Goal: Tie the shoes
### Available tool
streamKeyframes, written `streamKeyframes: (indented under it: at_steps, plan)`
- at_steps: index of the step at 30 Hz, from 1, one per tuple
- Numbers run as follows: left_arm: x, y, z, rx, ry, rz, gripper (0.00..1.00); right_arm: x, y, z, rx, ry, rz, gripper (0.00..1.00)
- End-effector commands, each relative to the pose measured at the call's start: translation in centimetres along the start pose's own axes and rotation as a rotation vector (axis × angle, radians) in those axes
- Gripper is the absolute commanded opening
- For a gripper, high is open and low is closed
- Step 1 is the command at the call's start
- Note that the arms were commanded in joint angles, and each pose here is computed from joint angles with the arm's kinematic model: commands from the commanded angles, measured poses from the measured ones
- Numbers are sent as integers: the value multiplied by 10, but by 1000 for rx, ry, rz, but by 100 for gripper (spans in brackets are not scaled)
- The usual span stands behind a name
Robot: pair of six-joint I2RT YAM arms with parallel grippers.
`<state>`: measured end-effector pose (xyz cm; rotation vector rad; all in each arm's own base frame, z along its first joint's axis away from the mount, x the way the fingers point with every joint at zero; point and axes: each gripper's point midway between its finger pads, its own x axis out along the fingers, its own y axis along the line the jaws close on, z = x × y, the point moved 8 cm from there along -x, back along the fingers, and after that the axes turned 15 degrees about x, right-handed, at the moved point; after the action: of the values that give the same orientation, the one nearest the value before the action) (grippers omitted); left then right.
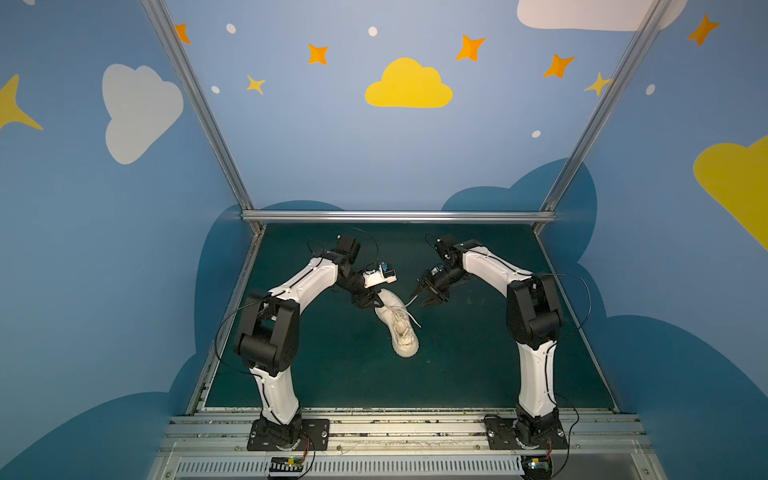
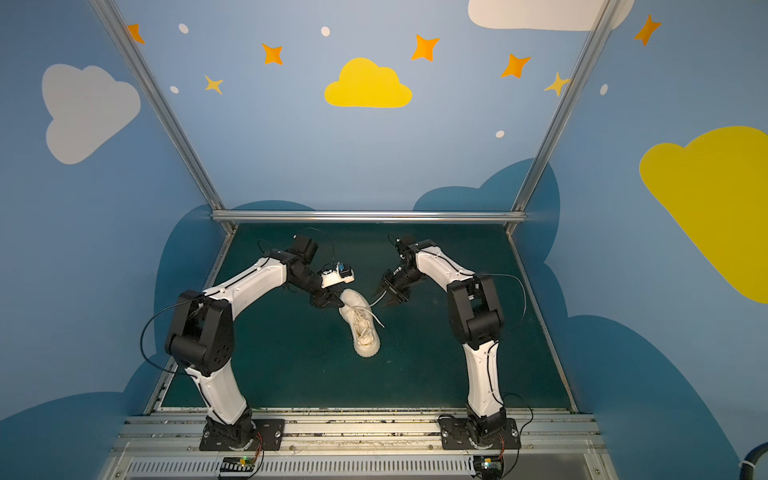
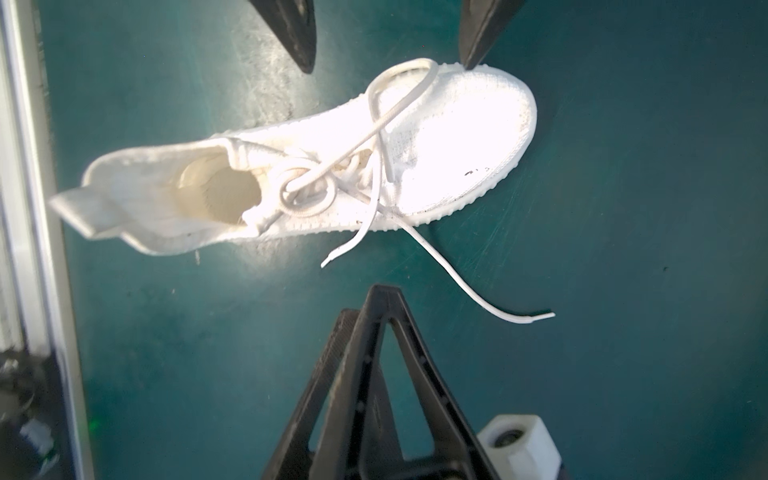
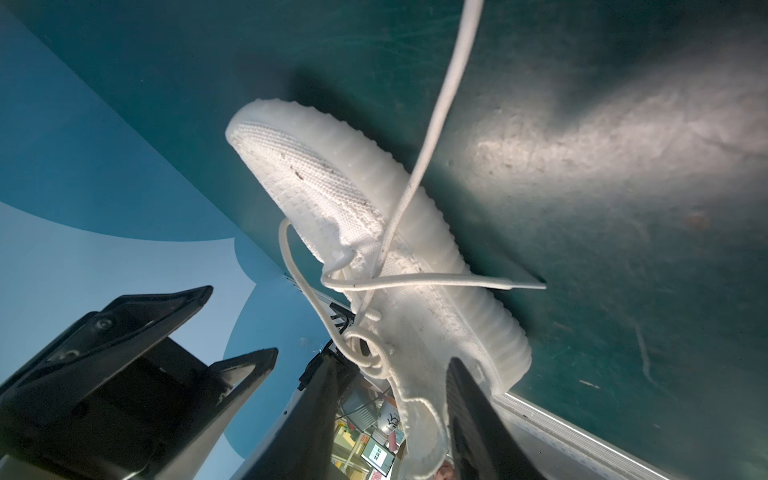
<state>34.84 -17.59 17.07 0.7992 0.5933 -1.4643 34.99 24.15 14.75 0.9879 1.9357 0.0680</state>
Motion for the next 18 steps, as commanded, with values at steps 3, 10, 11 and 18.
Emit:
streamKeyframes:
  at_steps: [3, 10, 11, 18]
  plan:
    - [11, 0, -5, 91, 59, -34, 52, 9, 2, 11, 67, 26, -4, 44]
    - [29, 6, -7, 129, 99, -16, 45, 18, 7, 23, 113, 33, 4, 45]
    - [31, 6, -7, 136, 100, -20, 45, 19, 7, 24, 117, 32, 4, 45]
    - [44, 9, -8, 150, 113, -26, 39, 30, 3, 37, 179, 30, -3, 44]
